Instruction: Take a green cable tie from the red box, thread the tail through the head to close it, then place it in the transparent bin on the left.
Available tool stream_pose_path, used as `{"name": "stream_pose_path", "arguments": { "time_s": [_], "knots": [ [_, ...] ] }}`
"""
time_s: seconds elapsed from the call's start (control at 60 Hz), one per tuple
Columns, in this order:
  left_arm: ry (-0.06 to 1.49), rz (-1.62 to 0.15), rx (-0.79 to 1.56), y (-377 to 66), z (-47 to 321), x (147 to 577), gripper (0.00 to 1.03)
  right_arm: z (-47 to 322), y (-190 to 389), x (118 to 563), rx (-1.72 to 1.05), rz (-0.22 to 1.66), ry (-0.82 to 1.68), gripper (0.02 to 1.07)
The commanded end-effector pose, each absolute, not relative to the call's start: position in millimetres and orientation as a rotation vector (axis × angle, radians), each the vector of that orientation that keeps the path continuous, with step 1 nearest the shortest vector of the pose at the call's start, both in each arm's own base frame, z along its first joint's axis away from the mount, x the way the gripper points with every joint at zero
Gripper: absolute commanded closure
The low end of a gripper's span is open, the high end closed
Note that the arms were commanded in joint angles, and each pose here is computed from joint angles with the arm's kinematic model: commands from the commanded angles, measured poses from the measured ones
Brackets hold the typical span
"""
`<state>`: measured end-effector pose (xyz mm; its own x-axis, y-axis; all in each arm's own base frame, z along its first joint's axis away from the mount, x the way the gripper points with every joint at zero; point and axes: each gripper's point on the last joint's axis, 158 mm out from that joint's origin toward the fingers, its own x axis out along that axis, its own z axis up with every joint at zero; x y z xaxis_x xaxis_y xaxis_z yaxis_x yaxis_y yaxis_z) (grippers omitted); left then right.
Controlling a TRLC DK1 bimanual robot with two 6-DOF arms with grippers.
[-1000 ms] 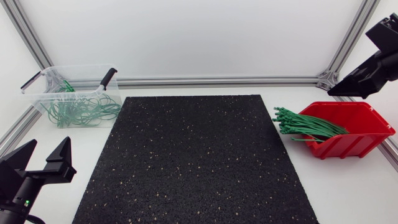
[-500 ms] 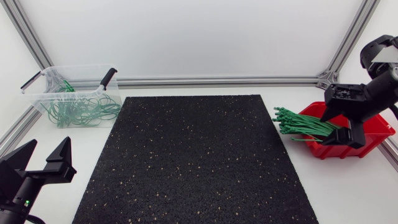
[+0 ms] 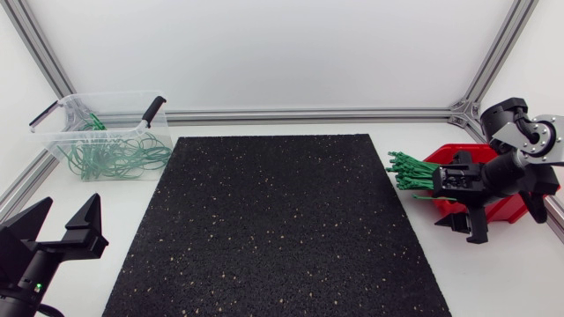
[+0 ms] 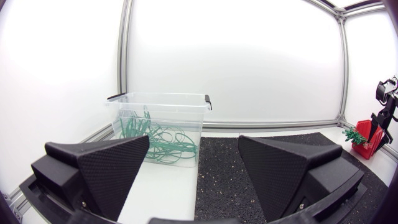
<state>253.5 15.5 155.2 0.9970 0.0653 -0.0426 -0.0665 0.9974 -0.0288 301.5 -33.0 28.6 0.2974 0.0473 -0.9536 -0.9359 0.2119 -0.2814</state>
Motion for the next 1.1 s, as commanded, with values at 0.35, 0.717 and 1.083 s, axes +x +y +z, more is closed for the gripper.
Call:
{"name": "stream_pose_path", "arguments": {
  "time_s": [0.35, 0.717, 1.083],
  "knots": [
    [0.095, 0.058, -0.034, 13.5, 132.0, 254.1, 0.04, 21.6, -35.0, 319.5, -1.245, 0.805, 0.938, 0.42],
    [0.095, 0.053, -0.033, 12.3, 132.0, 254.2, 0.04, 16.7, -40.6, 322.4, -1.287, 0.797, 0.933, 0.64],
    [0.095, 0.053, -0.033, 12.3, 132.0, 254.2, 0.04, 17.0, -41.5, 324.5, -1.319, 0.785, 0.905, 0.88]
  ]
}}
